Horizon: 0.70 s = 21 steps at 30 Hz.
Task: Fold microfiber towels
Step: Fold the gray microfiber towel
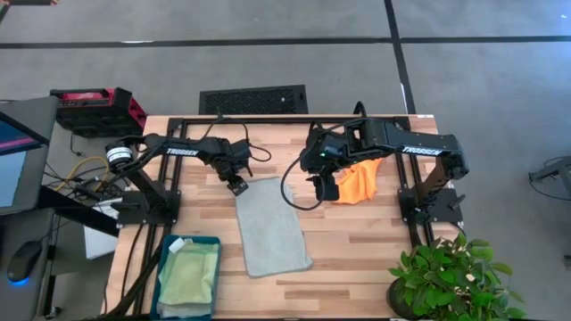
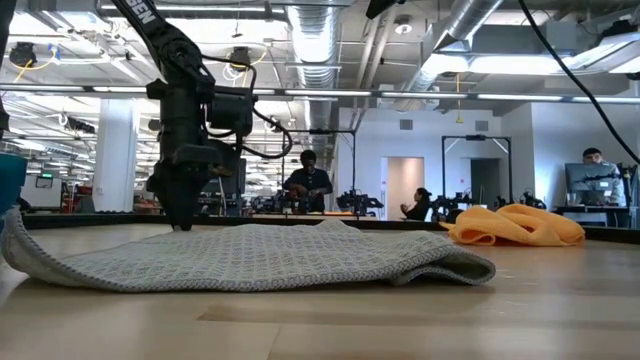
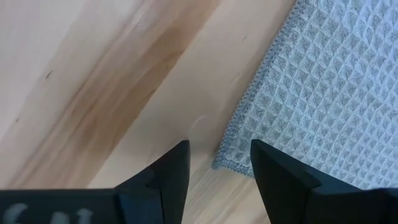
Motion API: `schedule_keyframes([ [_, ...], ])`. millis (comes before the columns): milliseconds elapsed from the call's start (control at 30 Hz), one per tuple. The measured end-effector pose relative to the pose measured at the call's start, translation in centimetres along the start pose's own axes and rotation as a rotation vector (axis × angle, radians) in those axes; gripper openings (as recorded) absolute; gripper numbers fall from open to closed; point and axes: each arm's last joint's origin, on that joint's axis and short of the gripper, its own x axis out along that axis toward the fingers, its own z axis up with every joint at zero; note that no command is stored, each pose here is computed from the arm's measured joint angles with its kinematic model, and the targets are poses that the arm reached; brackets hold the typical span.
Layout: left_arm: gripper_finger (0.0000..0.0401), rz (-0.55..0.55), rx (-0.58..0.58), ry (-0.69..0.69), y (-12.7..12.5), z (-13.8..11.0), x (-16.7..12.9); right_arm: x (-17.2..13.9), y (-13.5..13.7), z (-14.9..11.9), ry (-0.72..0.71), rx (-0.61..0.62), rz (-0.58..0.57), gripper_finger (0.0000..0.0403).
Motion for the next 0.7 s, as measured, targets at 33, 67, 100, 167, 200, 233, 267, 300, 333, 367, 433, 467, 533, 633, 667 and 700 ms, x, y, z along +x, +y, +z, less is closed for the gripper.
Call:
schedule_keyframes([
  [33, 0.0162, -0.005, 0.002, 0.003, -0.01, -0.01, 0.01, 0.0, 0.0, 0.0, 0.0, -0.002, 0.0, 0.0244],
  [67, 0.0162, -0.012, 0.009, 0.006, -0.02, -0.03, 0.01, 0.0, 0.0, 0.0, 0.0, -0.006, 0.0, 0.0244],
  [100, 0.0162, -0.016, 0.016, 0.008, -0.04, -0.05, 0.02, 0.0, 0.0, 0.0, 0.0, -0.007, 0.0, 0.0244],
  [167, 0.0162, -0.019, 0.026, 0.014, -0.12, -0.12, 0.05, 0.0, 0.0, 0.0, 0.0, -0.007, 0.0, 0.0244],
  [200, 0.0162, -0.019, 0.031, 0.018, -0.16, -0.17, 0.06, 0.0, 0.0, 0.0, 0.0, -0.007, 0.0, 0.0244],
  [233, 0.0162, -0.02, 0.035, 0.023, -0.17, -0.21, 0.08, 0.0, 0.0, 0.0, 0.0, -0.007, 0.0, 0.0244],
  [267, 0.0162, -0.025, 0.035, 0.03, -0.2, -0.27, 0.08, 0.0, 0.0, 0.0, 0.0, -0.007, 0.0, 0.0244],
  [300, 0.0161, -0.027, 0.032, 0.035, -0.2, -0.31, 0.09, 0.0, 0.0, 0.0, 0.0, -0.007, 0.0, 0.0244],
  [333, 0.0157, -0.03, 0.026, 0.04, -0.21, -0.35, 0.09, 0.0, 0.0, 0.0, 0.0, -0.007, 0.0, 0.0244],
  [367, 0.0151, -0.031, 0.025, 0.042, -0.21, -0.38, 0.09, 0.0, 0.0, 0.0, 0.0, -0.007, 0.0, 0.0244],
  [433, 0.0131, -0.015, 0.042, 0.046, -0.2, -0.44, 0.1, 0.0, 0.0, 0.0, 0.0, -0.007, 0.0, 0.0244],
  [467, 0.0116, 0.004, 0.053, 0.043, -0.22, -0.46, 0.12, 0.0, 0.0, 0.0, 0.0, -0.007, 0.0, 0.0244],
  [533, 0.0081, 0.029, 0.067, 0.041, -0.24, -0.5, 0.13, 0.0, 0.0, 0.0, 0.0, -0.007, 0.0, 0.0244],
  [633, 0.0021, 0.062, 0.082, 0.04, -0.34, -0.59, 0.18, 0.0, 0.0, 0.0, 0.0, -0.007, 0.0, 0.0244],
  [667, 0.0011, 0.07, 0.085, 0.039, -0.43, -0.62, 0.2, 0.0, 0.0, 0.0, 0.0, -0.007, 0.0, 0.0244],
  [700, 0.0009, 0.082, 0.088, 0.035, -0.52, -0.62, 0.22, 0.0, 0.0, 0.0, 0.0, -0.009, 0.0, 0.0244],
])
